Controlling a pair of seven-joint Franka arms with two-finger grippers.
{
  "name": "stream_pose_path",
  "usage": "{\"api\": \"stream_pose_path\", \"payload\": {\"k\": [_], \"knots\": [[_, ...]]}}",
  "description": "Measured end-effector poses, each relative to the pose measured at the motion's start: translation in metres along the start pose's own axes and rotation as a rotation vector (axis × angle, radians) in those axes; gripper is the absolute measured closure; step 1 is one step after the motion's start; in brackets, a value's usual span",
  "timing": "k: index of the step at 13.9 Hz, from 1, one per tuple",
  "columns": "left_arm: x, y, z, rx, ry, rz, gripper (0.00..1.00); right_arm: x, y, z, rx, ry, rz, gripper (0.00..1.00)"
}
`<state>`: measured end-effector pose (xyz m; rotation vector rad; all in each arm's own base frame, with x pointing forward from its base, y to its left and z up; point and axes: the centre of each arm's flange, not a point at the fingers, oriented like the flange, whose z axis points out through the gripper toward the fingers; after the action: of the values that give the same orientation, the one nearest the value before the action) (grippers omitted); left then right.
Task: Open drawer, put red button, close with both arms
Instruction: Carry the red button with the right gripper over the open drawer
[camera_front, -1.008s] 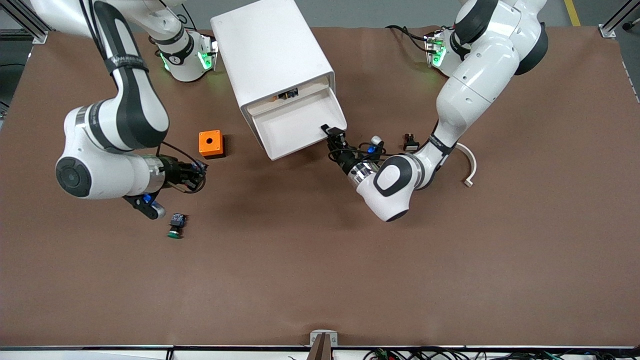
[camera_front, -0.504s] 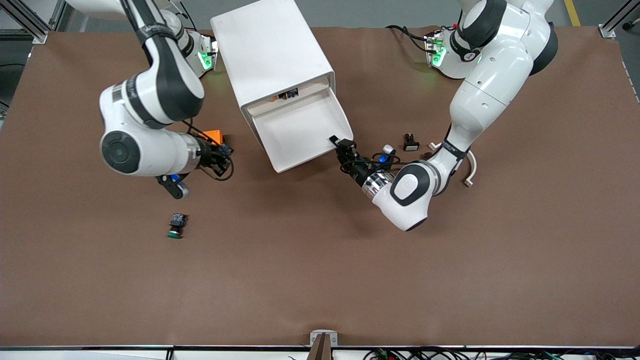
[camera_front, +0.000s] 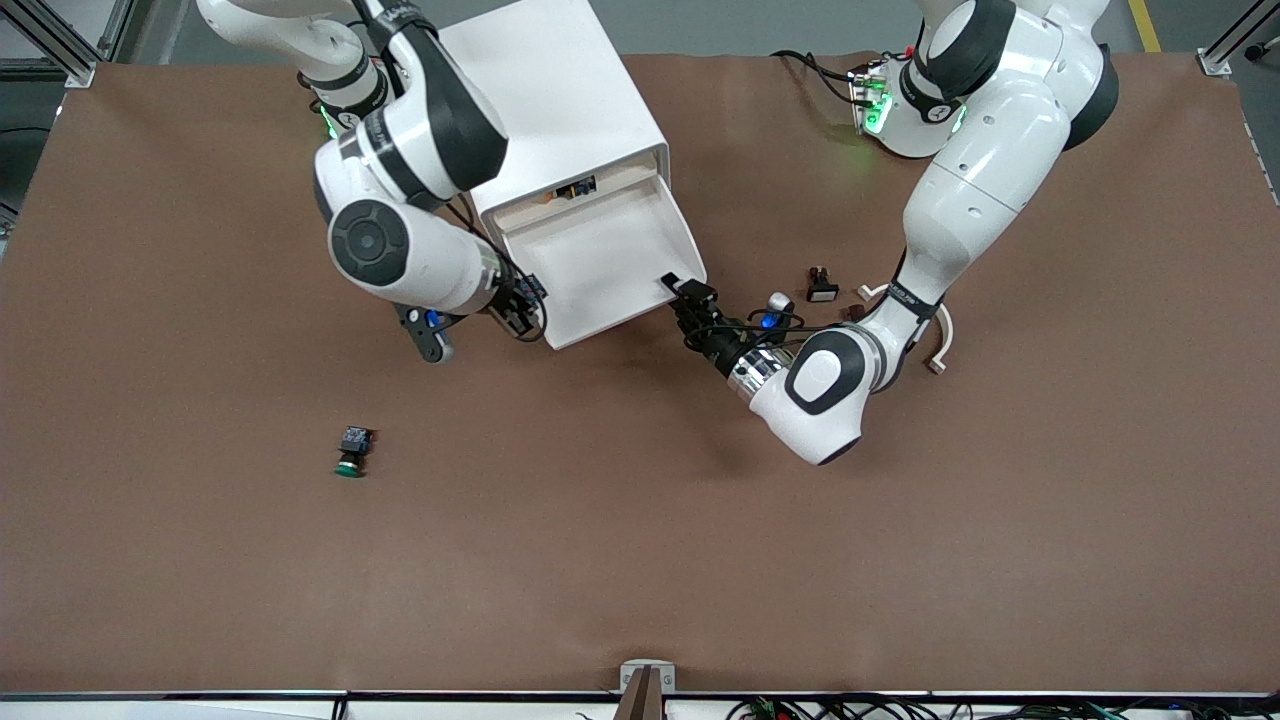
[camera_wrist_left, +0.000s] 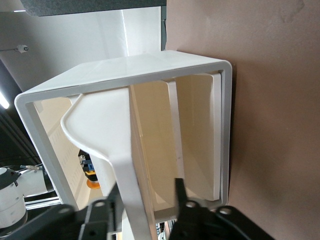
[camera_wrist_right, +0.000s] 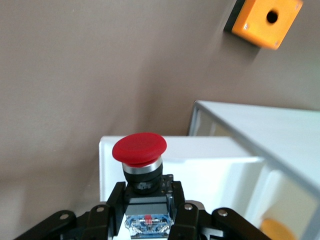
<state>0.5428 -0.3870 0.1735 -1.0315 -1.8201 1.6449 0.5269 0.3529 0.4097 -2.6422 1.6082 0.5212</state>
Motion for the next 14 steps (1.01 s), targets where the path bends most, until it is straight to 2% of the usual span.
{"api": "stream_pose_path", "payload": {"k": [2, 5, 10, 14], "knots": [[-0.002, -0.002, -0.003, -0.005, -0.004, 0.062, 0.29, -0.018, -0.001, 0.015, 0.030, -0.003, 0.061, 0.58], [-0.013, -0.014, -0.016, -0.030, -0.019, 0.278, 0.00, -0.050, -0.001, 0.033, 0.076, -0.010, 0.123, 0.58], [-0.030, -0.035, -0.038, -0.084, -0.019, 0.543, 0.00, -0.097, 0.001, 0.060, 0.145, -0.018, 0.168, 0.58], [-0.037, -0.059, -0.049, -0.169, 0.101, 0.843, 0.00, -0.102, 0.002, 0.085, 0.149, -0.008, 0.180, 0.58]]}}
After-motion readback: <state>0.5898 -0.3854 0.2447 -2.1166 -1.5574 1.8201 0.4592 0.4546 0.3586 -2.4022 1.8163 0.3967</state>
